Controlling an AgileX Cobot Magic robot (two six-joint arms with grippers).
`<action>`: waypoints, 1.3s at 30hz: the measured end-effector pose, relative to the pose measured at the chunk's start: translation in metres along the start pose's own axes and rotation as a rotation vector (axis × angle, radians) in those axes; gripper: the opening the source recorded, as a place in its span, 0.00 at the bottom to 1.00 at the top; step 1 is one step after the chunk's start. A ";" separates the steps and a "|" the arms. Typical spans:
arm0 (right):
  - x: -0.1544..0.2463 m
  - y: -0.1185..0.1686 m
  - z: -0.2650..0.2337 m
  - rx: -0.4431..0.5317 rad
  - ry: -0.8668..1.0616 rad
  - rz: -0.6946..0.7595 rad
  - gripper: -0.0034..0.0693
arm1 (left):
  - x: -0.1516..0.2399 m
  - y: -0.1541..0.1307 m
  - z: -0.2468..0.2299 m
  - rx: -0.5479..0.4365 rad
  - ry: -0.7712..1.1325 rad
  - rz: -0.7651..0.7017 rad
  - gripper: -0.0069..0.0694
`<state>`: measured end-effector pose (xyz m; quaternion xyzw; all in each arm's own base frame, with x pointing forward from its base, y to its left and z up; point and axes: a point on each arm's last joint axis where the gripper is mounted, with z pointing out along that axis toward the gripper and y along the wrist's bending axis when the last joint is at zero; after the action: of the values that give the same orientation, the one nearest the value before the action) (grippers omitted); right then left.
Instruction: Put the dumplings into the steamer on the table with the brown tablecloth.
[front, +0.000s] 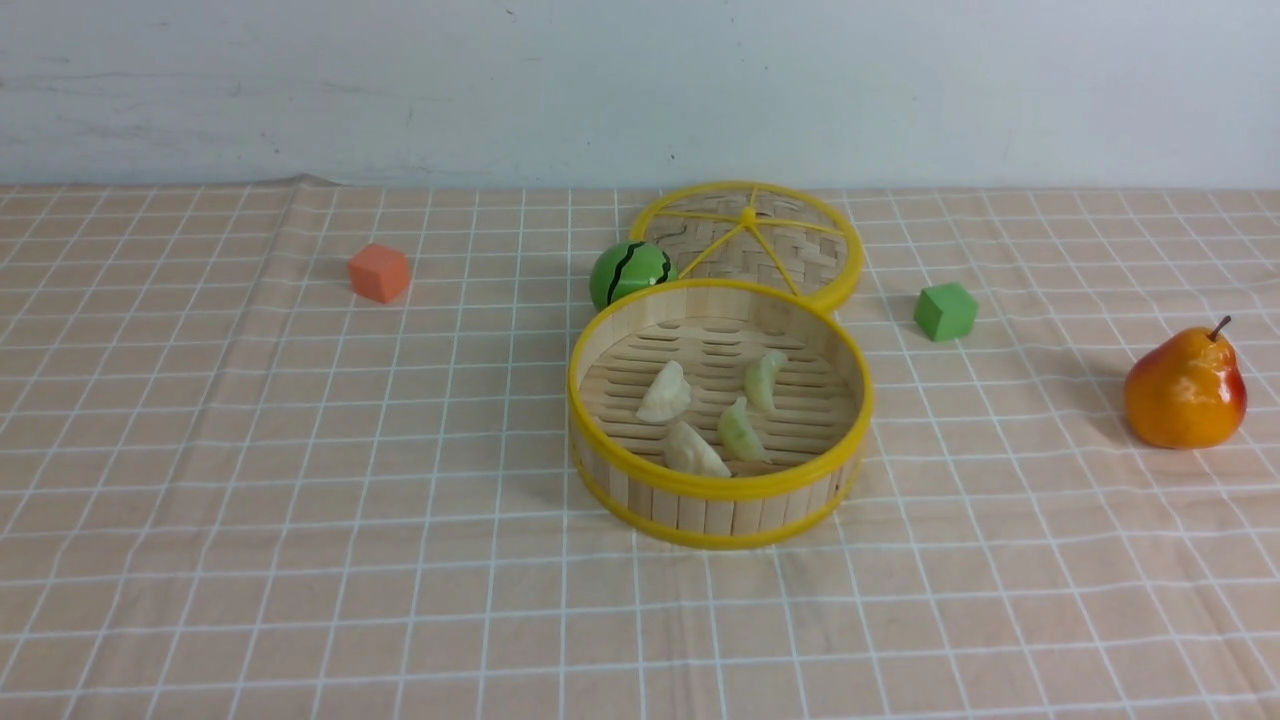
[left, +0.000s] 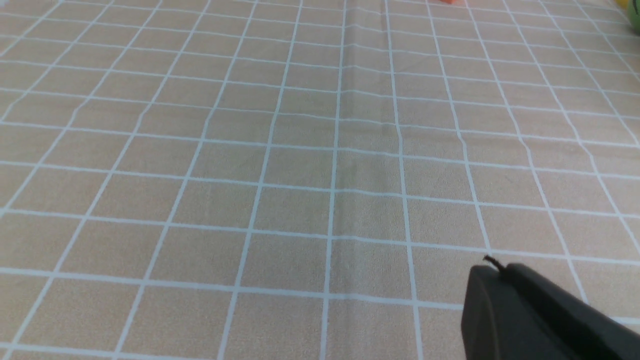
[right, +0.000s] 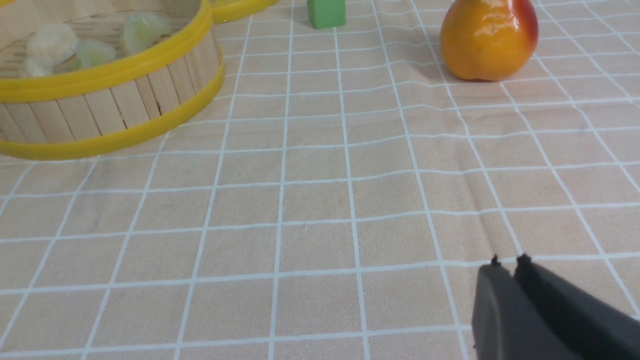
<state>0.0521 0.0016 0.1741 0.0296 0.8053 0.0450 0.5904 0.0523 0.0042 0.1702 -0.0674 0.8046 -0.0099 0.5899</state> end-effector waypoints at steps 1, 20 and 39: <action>0.000 0.000 0.000 0.000 0.000 0.000 0.11 | 0.000 0.000 0.000 0.002 0.000 -0.003 0.07; 0.000 0.000 0.000 0.000 0.000 0.000 0.13 | 0.000 -0.002 0.000 0.017 0.000 -0.039 0.07; 0.000 0.000 0.000 0.000 0.000 0.000 0.14 | 0.000 -0.002 0.000 0.017 -0.003 -0.038 0.07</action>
<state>0.0521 0.0016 0.1741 0.0296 0.8053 0.0450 0.5904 0.0526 0.0027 0.1706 -0.0777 0.8021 -0.0281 0.5914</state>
